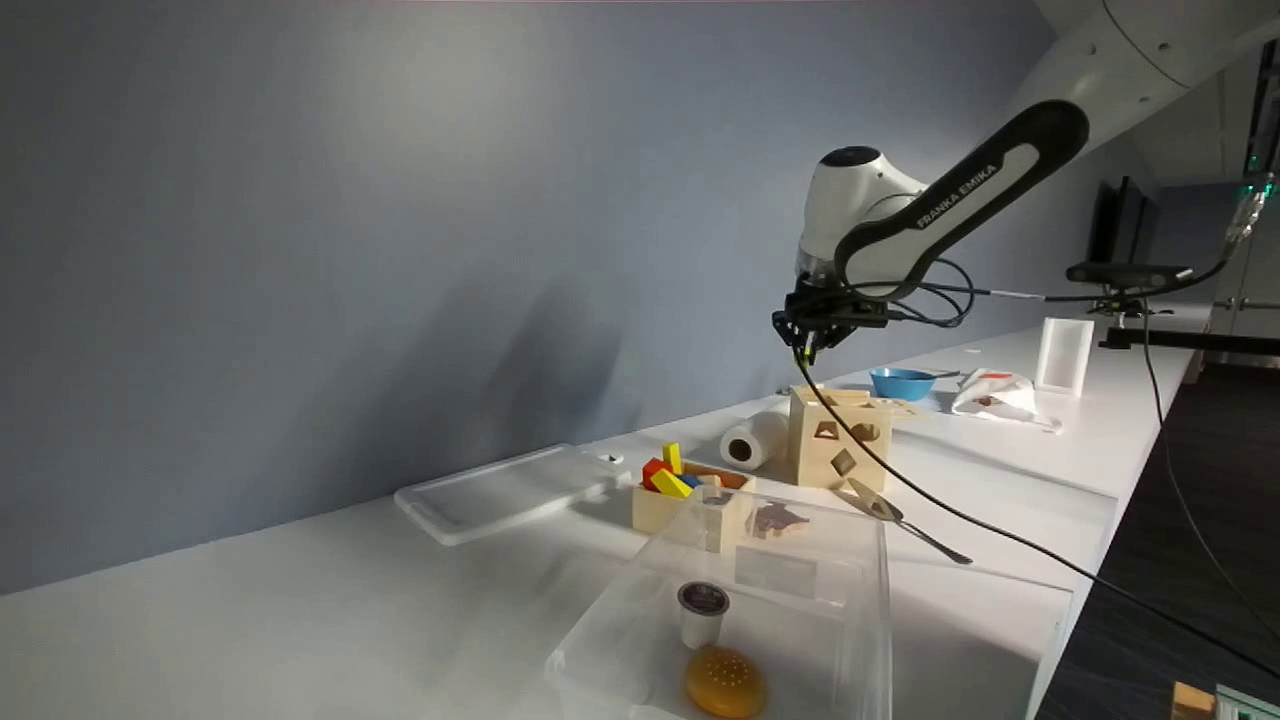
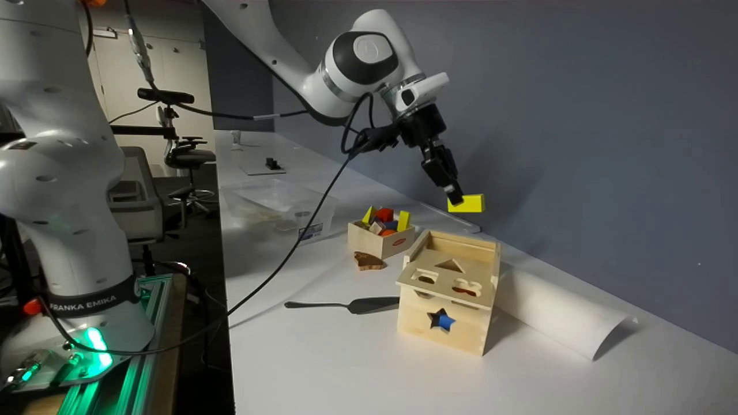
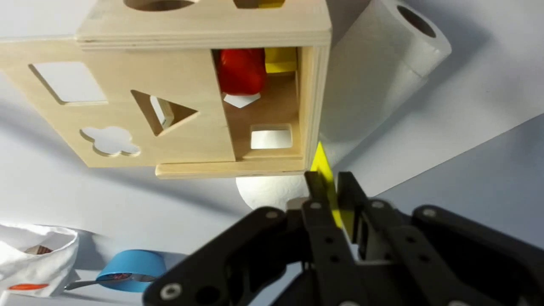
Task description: Put the yellow objects inside the wooden box
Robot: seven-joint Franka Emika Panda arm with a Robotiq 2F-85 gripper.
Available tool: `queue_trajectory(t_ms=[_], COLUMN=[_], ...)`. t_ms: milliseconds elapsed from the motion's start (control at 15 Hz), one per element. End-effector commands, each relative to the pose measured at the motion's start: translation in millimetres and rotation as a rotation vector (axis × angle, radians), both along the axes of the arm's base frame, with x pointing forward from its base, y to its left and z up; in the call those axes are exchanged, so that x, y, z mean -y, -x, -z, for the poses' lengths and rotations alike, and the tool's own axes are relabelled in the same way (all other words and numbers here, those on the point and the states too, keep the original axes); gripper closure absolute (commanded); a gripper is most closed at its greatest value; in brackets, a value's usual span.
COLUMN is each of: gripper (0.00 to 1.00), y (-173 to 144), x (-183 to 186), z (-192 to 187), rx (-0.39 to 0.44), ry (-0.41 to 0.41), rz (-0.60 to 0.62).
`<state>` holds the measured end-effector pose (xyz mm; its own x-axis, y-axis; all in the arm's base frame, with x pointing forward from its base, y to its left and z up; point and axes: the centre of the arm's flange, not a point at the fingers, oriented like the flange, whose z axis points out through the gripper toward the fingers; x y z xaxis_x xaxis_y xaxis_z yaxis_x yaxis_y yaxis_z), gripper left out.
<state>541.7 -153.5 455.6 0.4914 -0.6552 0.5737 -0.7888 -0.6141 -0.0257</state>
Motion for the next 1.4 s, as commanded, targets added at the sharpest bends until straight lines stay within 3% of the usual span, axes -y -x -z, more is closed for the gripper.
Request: queue_trajectory(t_ms=[0, 400, 467, 533, 800, 1067, 1333], gripper=[0.96, 0.95, 0.61, 0.60, 0.33, 0.05, 0.00], y=[8.9, 4.8, 4.2, 4.0, 6.7, 5.0, 1.2], x=[1.3, 17.5, 19.1, 19.3, 0.7, -39.1, -86.5], z=[2.6, 24.3, 27.2, 28.4, 19.2, 14.0, 27.1], rx=[-0.038, -0.069, -0.066, -0.056, -0.041, -0.064, -0.111], ry=[0.015, 0.009, 0.016, 0.009, -0.002, -0.062, -0.144], rz=[0.036, 0.064, 0.069, 0.062, -0.006, -0.202, -0.401])
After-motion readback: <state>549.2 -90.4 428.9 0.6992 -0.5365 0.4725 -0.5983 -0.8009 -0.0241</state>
